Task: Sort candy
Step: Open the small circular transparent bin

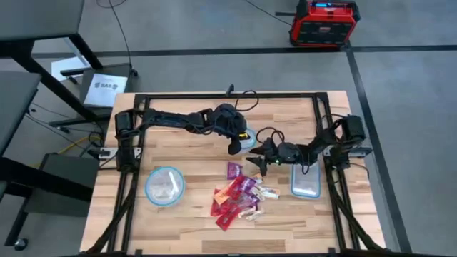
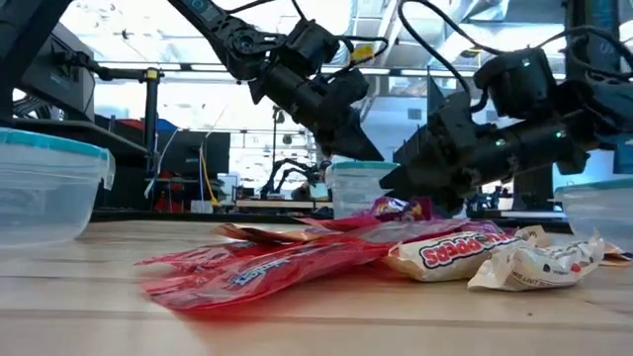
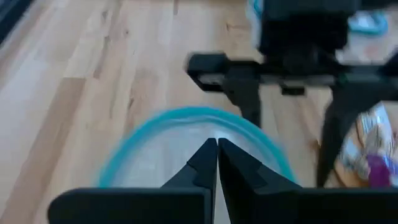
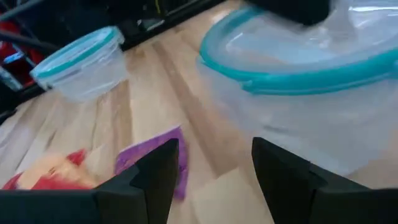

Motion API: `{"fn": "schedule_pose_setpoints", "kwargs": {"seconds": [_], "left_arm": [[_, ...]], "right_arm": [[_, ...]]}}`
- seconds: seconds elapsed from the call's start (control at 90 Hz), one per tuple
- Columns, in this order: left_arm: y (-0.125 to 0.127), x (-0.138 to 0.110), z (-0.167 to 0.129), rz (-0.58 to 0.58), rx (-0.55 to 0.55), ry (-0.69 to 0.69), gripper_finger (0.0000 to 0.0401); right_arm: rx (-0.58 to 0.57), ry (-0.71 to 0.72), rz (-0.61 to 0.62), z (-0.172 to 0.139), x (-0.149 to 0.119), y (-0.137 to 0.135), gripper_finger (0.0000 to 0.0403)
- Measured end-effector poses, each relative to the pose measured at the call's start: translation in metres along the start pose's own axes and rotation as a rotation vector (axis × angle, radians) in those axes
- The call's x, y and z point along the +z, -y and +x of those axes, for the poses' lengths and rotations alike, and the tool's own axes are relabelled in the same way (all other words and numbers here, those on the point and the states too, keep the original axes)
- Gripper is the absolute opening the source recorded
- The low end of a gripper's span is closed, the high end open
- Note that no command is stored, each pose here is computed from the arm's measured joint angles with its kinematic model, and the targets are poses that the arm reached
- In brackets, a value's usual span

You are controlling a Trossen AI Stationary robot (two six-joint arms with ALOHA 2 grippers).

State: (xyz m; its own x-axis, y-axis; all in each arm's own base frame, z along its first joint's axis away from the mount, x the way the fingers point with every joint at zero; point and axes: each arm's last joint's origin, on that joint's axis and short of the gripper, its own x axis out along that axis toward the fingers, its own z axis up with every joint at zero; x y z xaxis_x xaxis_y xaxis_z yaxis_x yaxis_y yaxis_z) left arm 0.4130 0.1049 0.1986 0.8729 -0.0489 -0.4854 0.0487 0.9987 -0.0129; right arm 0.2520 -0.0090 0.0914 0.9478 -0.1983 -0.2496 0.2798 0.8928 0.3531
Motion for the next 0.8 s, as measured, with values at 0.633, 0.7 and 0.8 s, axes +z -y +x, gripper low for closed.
{"fn": "schedule_pose_setpoints", "kwargs": {"seconds": [0.633, 0.7, 0.8], "left_arm": [[0.004, -0.018, 0.017, -0.005, -0.075, -0.052, 0.0000], [0.004, -0.017, 0.016, -0.012, -0.076, -0.047, 0.0000], [0.004, -0.019, 0.019, -0.021, -0.079, -0.050, 0.0000]], "right_arm": [[0.172, 0.063, -0.003, 0.000, 0.015, 0.007, 0.0191], [0.213, 0.088, -0.005, 0.000, 0.019, 0.007, 0.0191], [0.328, 0.146, -0.020, -0.001, 0.029, 0.002, 0.0191]]}}
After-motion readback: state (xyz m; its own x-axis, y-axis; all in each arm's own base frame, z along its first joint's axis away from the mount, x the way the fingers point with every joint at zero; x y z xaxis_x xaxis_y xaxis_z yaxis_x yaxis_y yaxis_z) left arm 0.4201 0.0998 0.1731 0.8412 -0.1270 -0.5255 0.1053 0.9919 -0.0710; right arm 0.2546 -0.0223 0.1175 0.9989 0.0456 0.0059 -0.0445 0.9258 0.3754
